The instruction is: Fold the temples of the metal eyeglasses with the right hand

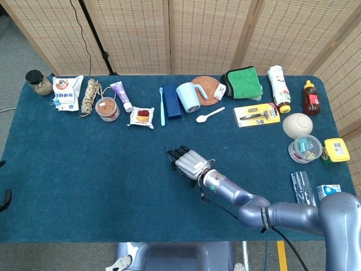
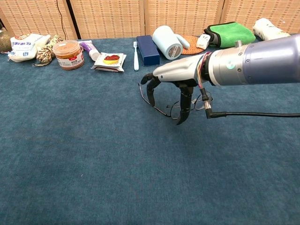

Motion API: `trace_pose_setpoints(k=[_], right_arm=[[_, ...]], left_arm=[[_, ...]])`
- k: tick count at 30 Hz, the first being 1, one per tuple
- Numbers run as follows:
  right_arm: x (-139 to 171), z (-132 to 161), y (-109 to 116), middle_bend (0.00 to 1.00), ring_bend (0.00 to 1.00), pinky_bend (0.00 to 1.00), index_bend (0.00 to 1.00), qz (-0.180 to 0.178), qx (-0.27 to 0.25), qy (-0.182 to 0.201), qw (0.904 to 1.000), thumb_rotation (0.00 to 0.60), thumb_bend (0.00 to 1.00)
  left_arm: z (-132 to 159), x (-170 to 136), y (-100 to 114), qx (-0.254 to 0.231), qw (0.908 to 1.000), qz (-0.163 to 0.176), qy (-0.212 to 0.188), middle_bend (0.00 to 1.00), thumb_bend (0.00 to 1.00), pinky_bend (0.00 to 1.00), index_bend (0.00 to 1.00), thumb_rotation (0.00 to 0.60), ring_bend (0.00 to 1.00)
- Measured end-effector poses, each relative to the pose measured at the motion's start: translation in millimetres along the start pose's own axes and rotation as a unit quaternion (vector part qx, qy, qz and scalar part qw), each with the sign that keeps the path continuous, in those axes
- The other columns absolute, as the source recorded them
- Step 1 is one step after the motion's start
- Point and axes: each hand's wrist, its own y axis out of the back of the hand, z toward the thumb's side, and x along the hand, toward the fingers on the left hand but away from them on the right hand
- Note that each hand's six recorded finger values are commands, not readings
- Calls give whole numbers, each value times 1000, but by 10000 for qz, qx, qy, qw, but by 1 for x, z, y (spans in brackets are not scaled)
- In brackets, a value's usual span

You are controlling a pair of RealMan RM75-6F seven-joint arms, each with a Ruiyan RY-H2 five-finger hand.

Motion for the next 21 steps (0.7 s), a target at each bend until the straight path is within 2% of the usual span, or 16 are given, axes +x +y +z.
trace_pose_setpoints(k=[6, 11, 21], right_arm=[[2, -25, 9, 0, 0, 0, 359, -107, 238, -492, 9984, 600, 101], [11, -51, 9, 0, 0, 0, 367, 70, 400, -897, 9951, 600, 100], [30, -84, -3, 0, 0, 0, 389, 378, 543, -1386, 9881, 600, 100]], left_arm=[[1, 1, -2, -18, 10000, -20, -23, 0, 455, 0, 128, 561, 0], [5, 3, -4, -48, 9999, -48, -80, 0, 454, 0, 127, 561, 0], [10, 5, -7, -98, 9998, -76, -164, 0, 454, 0, 128, 560, 0]])
